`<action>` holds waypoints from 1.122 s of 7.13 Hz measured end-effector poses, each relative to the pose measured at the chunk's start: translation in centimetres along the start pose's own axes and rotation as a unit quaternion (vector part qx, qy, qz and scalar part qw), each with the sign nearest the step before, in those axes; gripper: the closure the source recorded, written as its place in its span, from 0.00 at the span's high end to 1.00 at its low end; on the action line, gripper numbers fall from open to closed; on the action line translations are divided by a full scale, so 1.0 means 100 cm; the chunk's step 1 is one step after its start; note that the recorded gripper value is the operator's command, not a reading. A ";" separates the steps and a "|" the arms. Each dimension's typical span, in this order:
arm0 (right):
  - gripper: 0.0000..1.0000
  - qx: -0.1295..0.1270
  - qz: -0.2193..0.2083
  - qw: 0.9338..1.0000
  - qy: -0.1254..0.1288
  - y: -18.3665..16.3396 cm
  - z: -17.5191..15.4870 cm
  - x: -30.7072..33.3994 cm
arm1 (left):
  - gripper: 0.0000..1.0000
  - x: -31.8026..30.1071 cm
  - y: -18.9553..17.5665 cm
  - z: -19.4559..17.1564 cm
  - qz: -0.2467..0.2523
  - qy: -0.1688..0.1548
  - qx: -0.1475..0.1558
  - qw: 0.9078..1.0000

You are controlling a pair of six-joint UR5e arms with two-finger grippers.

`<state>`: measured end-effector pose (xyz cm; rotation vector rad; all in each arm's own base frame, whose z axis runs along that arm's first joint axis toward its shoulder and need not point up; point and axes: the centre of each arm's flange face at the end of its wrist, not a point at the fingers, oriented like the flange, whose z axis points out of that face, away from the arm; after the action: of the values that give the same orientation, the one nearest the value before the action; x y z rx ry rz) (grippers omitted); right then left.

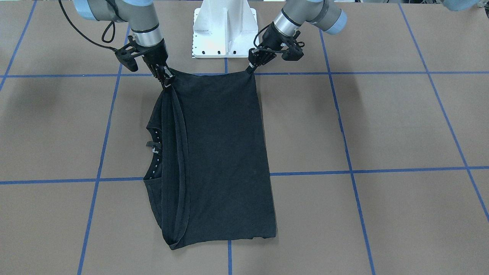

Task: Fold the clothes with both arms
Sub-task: 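Grasp both near corners with left and right grippers and lift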

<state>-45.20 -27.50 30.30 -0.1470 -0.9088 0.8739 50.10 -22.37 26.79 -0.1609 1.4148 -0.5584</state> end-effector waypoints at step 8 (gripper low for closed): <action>0.00 -0.048 0.095 0.994 -0.027 -0.153 -0.052 -0.157 | 0.00 0.154 -0.131 -0.058 -0.022 0.058 0.114 0.992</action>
<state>-36.96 -47.61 24.13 -0.2989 -0.9992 1.0143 41.78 -39.48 17.75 0.0236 1.4511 -0.7712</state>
